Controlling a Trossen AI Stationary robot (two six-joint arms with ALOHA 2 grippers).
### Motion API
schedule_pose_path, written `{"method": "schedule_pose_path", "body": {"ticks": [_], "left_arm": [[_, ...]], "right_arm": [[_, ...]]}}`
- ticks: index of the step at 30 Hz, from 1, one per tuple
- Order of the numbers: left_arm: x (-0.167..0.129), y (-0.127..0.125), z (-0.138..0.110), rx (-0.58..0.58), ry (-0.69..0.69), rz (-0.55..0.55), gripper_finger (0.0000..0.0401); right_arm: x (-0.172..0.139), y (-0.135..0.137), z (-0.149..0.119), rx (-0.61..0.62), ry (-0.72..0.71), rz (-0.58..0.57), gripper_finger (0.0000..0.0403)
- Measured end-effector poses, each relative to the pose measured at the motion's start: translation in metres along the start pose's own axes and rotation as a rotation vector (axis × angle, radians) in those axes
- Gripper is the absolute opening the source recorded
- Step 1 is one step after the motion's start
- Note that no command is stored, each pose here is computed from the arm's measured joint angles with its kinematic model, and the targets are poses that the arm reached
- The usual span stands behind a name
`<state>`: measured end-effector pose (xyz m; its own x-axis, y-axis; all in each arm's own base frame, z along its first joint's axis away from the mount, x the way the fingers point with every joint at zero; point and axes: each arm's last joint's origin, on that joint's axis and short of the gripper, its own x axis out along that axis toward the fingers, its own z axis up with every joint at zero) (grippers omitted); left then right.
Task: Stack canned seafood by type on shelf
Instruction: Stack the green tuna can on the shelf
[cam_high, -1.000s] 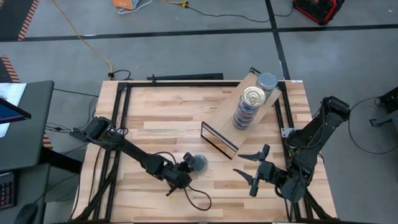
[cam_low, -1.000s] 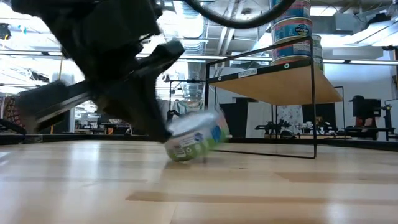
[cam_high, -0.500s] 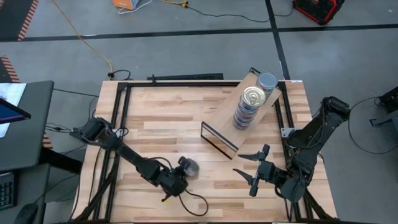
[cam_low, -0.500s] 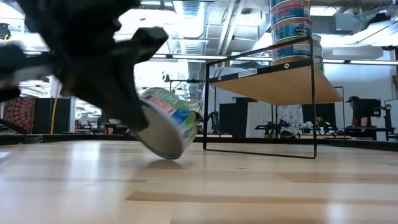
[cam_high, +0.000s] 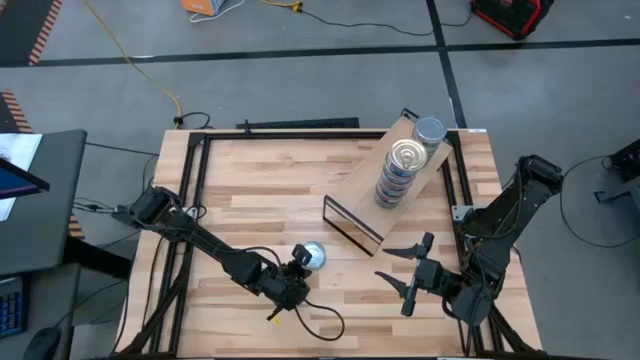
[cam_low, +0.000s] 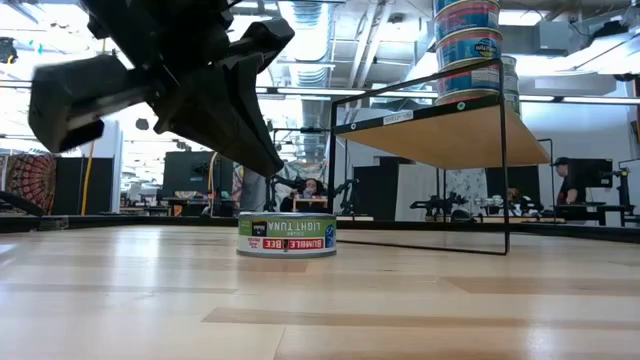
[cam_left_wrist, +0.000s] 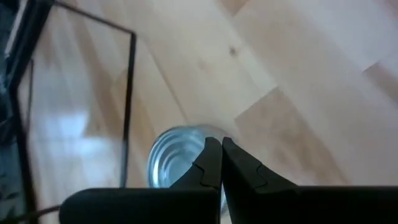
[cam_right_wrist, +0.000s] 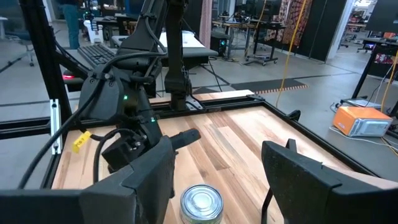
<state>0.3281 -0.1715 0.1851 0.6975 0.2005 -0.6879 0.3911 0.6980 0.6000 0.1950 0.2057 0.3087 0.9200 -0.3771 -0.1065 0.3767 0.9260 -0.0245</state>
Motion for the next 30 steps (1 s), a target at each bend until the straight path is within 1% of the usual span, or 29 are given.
{"method": "schedule_pose_path", "body": {"ticks": [3, 5, 7, 10, 12, 13, 14, 17, 20, 23, 26, 30], "left_arm": [[0.000, 0.001, -0.001, -0.028, 0.021, 0.034, 0.0000], [0.001, 0.004, -0.002, -0.092, 0.033, 0.067, 0.0002], [0.005, 0.009, -0.005, -0.164, 0.039, 0.055, 0.0013], [0.014, 0.020, -0.014, -0.275, 0.079, 0.031, 0.0050], [0.017, 0.028, -0.023, -0.311, 0.140, 0.034, 0.0083], [0.018, 0.031, -0.027, -0.325, 0.166, 0.022, 0.0099], [0.017, 0.035, -0.030, -0.342, 0.177, -0.013, 0.0115], [0.009, 0.047, -0.032, -0.380, 0.150, -0.082, 0.0152], [-0.003, 0.054, -0.035, -0.393, 0.117, -0.090, 0.0169], [-0.013, 0.060, -0.046, -0.424, 0.072, -0.076, 0.0170], [-0.015, 0.061, -0.068, -0.492, -0.003, -0.097, 0.0166], [-0.016, 0.060, -0.097, -0.595, -0.124, -0.118, 0.0160]], "right_arm": [[0.000, 0.000, 0.000, -0.002, 0.001, 0.000, 0.0271], [0.000, 0.000, 0.000, -0.002, 0.001, 0.000, 0.0271], [0.000, 0.000, 0.000, -0.001, 0.001, 0.000, 0.0271], [0.002, 0.000, 0.000, 0.009, 0.006, 0.004, 0.0271], [0.006, 0.003, -0.003, 0.009, 0.032, 0.059, 0.0271], [0.009, 0.004, -0.005, 0.004, 0.048, 0.082, 0.0271], [0.014, 0.007, -0.009, -0.007, 0.066, 0.103, 0.0271], [0.031, 0.014, -0.024, -0.045, 0.122, 0.138, 0.0271], [0.052, 0.023, -0.041, -0.052, 0.185, 0.189, 0.0271], [0.072, 0.026, -0.056, -0.045, 0.241, 0.187, 0.0271], [0.089, 0.025, -0.064, -0.039, 0.280, 0.176, 0.0271], [0.107, 0.025, -0.072, -0.036, 0.330, 0.196, 0.0271]]}}
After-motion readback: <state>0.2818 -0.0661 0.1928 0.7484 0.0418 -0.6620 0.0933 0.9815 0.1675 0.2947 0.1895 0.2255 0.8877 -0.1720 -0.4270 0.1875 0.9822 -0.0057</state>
